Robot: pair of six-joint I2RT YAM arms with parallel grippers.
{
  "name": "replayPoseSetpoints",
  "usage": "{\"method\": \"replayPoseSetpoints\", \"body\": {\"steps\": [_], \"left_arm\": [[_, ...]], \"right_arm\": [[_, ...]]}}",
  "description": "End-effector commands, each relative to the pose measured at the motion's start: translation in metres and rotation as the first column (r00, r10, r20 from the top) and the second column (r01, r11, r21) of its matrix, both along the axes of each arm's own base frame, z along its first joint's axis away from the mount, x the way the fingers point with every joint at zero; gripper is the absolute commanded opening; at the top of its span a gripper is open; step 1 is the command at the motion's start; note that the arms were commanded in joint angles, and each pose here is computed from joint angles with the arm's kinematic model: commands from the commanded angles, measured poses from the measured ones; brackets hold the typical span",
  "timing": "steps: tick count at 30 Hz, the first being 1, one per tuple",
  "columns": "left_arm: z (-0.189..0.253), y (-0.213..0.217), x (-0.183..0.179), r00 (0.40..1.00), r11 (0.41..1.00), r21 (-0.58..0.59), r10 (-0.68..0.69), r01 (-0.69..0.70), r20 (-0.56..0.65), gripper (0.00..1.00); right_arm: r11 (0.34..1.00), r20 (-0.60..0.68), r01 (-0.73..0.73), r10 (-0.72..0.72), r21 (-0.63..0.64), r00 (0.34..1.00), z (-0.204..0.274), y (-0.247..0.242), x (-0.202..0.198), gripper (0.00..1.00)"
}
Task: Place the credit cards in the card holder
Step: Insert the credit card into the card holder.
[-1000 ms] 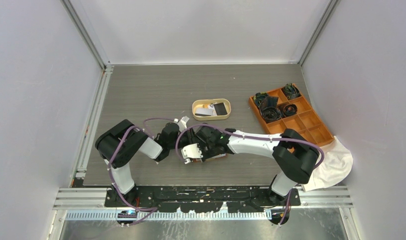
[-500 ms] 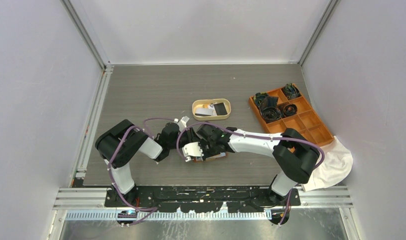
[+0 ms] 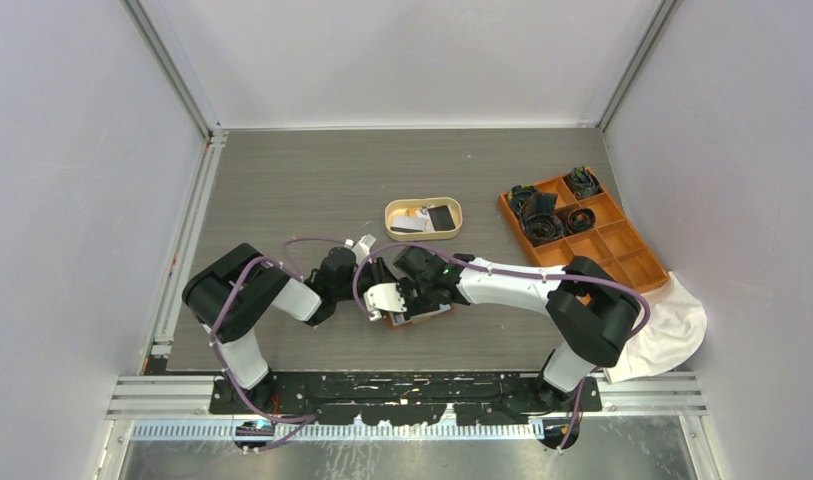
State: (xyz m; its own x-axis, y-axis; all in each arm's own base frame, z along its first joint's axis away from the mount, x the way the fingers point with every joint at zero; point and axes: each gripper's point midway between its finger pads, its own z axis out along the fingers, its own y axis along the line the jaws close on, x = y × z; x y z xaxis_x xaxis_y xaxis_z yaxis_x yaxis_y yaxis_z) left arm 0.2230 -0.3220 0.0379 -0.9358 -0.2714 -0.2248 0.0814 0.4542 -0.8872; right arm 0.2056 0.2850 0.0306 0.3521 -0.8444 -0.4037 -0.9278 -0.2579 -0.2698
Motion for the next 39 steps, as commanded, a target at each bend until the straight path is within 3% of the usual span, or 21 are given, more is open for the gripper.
{"method": "replayPoseSetpoints", "body": {"steps": [1,6,16,25,34,39], "left_arm": [[-0.007,0.009,-0.004,1.0,0.999,0.04,0.009,-0.009,-0.004,0.25],[-0.006,0.007,-0.003,1.0,0.999,0.034,0.006,-0.006,-0.002,0.24],[-0.007,0.01,-0.003,1.0,0.999,0.028,0.016,-0.016,-0.001,0.24],[-0.009,0.011,-0.002,1.0,1.0,0.011,0.019,-0.019,-0.004,0.27],[0.025,0.009,0.005,0.997,0.999,-0.035,0.022,-0.019,0.068,0.28],[0.047,0.016,0.005,0.989,1.0,-0.001,0.02,-0.02,0.146,0.26]], "right_arm": [[0.997,-0.02,0.019,-0.018,0.076,1.0,0.016,0.017,0.002,0.02],[0.992,-0.063,0.034,-0.026,0.123,0.998,0.022,0.026,-0.004,0.02],[0.999,-0.014,0.033,-0.033,0.011,0.999,0.002,0.002,0.01,0.02],[0.997,-0.034,0.083,-0.083,-0.008,0.996,0.003,-0.018,0.022,0.02],[0.98,-0.247,0.099,-0.054,0.173,0.967,0.049,-0.008,-0.003,0.11],[0.931,-0.412,0.265,-0.145,0.25,0.9,0.075,-0.013,0.001,0.22]]}}
